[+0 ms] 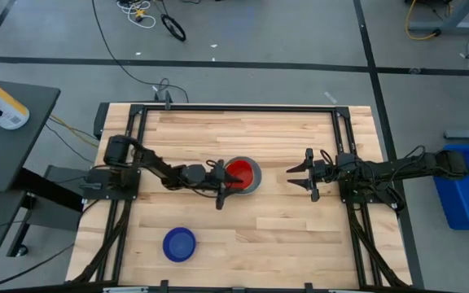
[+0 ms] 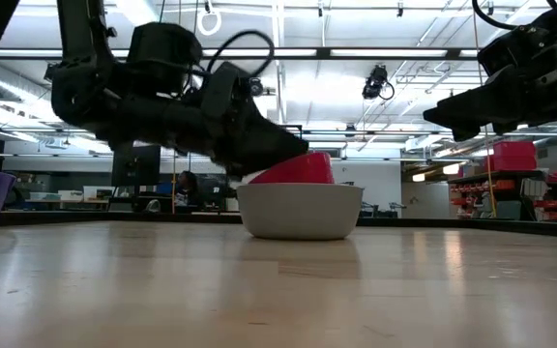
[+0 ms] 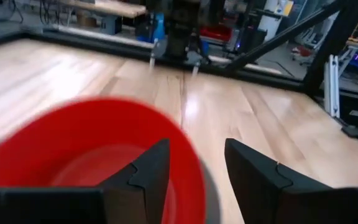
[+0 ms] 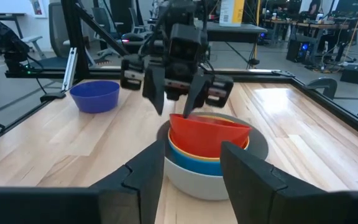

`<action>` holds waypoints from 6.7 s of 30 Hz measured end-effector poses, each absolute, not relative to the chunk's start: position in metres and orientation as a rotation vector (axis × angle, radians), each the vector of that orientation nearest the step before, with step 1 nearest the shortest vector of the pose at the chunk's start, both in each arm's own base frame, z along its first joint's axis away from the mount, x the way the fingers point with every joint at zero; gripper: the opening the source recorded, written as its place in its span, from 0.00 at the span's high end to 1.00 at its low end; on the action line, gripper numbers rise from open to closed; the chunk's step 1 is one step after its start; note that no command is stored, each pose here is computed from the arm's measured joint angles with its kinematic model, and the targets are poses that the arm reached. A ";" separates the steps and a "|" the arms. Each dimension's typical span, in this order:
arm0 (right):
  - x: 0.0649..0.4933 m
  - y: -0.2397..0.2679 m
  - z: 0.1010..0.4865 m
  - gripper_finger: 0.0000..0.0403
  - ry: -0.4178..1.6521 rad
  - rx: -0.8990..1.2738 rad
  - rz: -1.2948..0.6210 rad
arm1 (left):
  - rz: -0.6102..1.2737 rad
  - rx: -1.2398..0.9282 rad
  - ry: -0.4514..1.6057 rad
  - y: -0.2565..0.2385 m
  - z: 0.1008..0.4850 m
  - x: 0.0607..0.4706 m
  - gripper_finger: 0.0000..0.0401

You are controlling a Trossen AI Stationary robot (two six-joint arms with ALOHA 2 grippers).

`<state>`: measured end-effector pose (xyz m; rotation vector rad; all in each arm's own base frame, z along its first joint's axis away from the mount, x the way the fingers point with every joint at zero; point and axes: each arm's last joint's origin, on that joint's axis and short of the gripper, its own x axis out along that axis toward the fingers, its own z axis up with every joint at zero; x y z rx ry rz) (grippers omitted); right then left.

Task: Nest bowls inside each other
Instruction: Stack the red bowl on the yellow bowl, then stack the blue bowl on the red bowl

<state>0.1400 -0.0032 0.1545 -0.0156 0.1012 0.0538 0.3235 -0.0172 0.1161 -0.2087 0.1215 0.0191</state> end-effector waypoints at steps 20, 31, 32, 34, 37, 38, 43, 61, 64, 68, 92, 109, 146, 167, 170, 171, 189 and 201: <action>0.140 -0.003 0.155 0.66 0.096 -0.017 0.054 | 0.095 -0.066 0.058 -0.008 0.153 0.319 0.76; 0.140 -0.004 0.155 0.69 0.095 -0.028 0.037 | 0.021 0.022 0.097 -0.001 0.162 0.335 0.99; 0.140 -0.004 0.155 0.69 0.095 -0.028 0.037 | 0.019 0.028 0.100 0.000 0.161 0.338 0.99; 0.140 -0.004 0.155 0.69 0.095 -0.028 0.037 | 0.013 0.030 0.116 0.003 0.157 0.342 0.99; 0.140 -0.004 0.155 0.67 0.095 -0.028 0.037 | 0.003 0.026 0.120 0.007 0.152 0.351 0.99; 0.140 -0.004 0.155 0.67 0.096 -0.028 0.037 | 0.000 0.021 0.127 0.009 0.149 0.354 0.99; 0.140 -0.004 0.155 0.67 0.096 -0.028 0.038 | -0.007 0.007 0.138 0.016 0.138 0.366 1.00; 0.140 -0.004 0.155 0.66 0.096 -0.024 0.039 | -0.047 -0.052 0.133 0.023 0.123 0.373 1.00; 0.140 -0.004 0.155 0.65 0.098 -0.024 0.039 | -0.082 -0.028 0.134 0.014 0.124 0.374 1.00; 0.140 -0.003 0.154 0.63 0.104 -0.002 0.043 | -0.072 0.064 0.184 -0.005 0.132 0.370 0.99; 0.140 0.007 0.153 0.49 0.119 0.076 0.154 | 0.016 0.024 0.389 -0.095 0.167 0.217 0.98; 0.139 0.011 0.152 0.39 0.137 0.142 0.192 | -0.131 -0.145 0.523 -0.135 0.174 0.164 0.45; 0.138 0.013 0.151 0.47 0.160 0.159 0.268 | -0.119 -0.275 0.719 -0.148 0.141 0.165 0.34; 0.138 0.013 0.149 0.58 0.177 0.156 0.267 | -0.106 -0.330 0.707 -0.143 0.133 0.161 0.46; 0.138 0.013 0.149 0.60 0.179 0.157 0.267 | -0.103 -0.336 0.710 -0.143 0.133 0.161 0.49; 0.138 0.013 0.149 0.61 0.180 0.157 0.267 | -0.105 -0.338 0.712 -0.143 0.133 0.161 0.50; 0.138 0.013 0.148 0.67 0.185 0.157 0.267 | -0.081 -0.356 0.741 -0.142 0.131 0.160 0.58; 0.138 0.013 0.148 0.63 0.186 0.157 0.267 | -0.064 -0.274 0.741 -0.140 0.129 0.158 0.97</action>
